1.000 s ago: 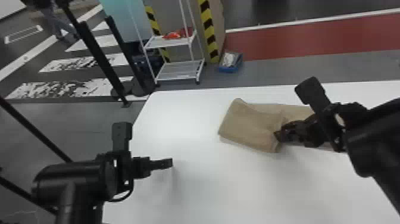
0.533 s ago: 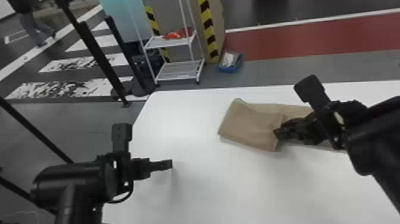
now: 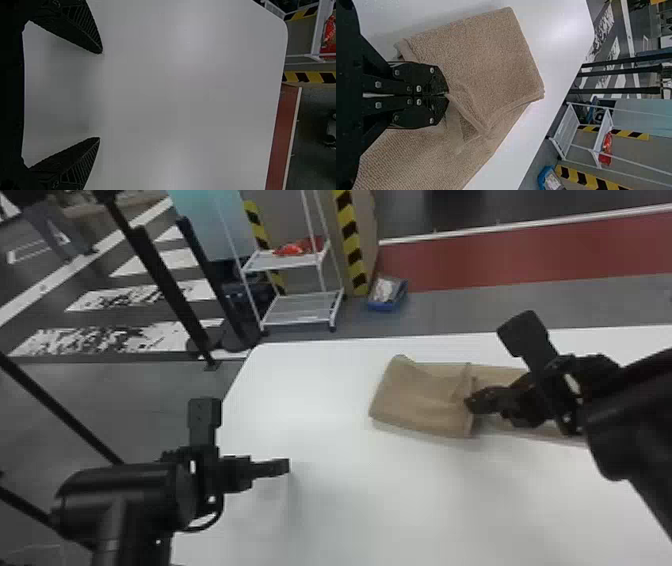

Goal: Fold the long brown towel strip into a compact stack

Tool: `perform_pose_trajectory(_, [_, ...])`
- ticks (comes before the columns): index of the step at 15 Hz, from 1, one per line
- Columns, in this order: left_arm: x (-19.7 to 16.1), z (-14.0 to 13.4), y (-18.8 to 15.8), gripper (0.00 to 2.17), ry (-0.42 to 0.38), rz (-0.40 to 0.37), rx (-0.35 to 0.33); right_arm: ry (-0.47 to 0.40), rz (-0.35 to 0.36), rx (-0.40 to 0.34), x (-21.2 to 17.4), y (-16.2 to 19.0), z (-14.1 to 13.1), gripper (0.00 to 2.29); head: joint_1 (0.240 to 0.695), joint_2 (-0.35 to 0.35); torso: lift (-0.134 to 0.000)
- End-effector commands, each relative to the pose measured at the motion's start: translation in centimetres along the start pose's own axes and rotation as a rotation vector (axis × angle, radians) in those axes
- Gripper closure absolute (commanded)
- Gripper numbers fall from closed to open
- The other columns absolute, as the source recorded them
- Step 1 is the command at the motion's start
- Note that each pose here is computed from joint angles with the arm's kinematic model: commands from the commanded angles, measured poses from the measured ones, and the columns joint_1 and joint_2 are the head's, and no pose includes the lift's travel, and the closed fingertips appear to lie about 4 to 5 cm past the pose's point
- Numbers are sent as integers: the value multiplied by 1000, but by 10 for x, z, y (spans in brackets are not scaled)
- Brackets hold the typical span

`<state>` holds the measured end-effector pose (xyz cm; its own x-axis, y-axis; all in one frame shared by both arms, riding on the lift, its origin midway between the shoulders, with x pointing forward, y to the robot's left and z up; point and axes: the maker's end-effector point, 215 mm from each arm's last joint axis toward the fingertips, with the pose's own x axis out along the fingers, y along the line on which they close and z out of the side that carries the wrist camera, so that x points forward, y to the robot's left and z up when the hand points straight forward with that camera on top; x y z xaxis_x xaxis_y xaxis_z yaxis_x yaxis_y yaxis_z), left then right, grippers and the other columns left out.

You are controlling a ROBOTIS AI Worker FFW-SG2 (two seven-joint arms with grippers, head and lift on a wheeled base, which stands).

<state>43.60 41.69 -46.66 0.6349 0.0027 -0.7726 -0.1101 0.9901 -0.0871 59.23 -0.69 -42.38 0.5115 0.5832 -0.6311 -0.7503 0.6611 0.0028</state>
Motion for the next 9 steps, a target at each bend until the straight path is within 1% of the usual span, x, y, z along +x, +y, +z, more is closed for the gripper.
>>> perform_pose_trajectory(1, [0,1,1,87,0,1,2,-42,7,22,-4,-4,11,1237,695,350,-123])
perform_pose_trajectory(3, [-1,2,3,87,-3,5,2,-107,44,43,-10,0,29,1237,695,350,-123])
perform_pose_trajectory(5, [-3,5,9,87,-6,14,2,-142,51,49,-17,0,43,1237,695,350,-123])
perform_pose_trajectory(6, [-4,6,11,87,-7,17,4,-149,49,56,-20,-4,45,1237,695,350,-123])
perform_pose_trajectory(8, [-5,7,14,87,-11,19,2,-114,38,54,-17,-7,32,1237,695,350,-123])
perform_pose_trajectory(9, [-5,7,13,87,-11,18,1,-118,38,54,-16,-7,29,1237,695,350,-123])
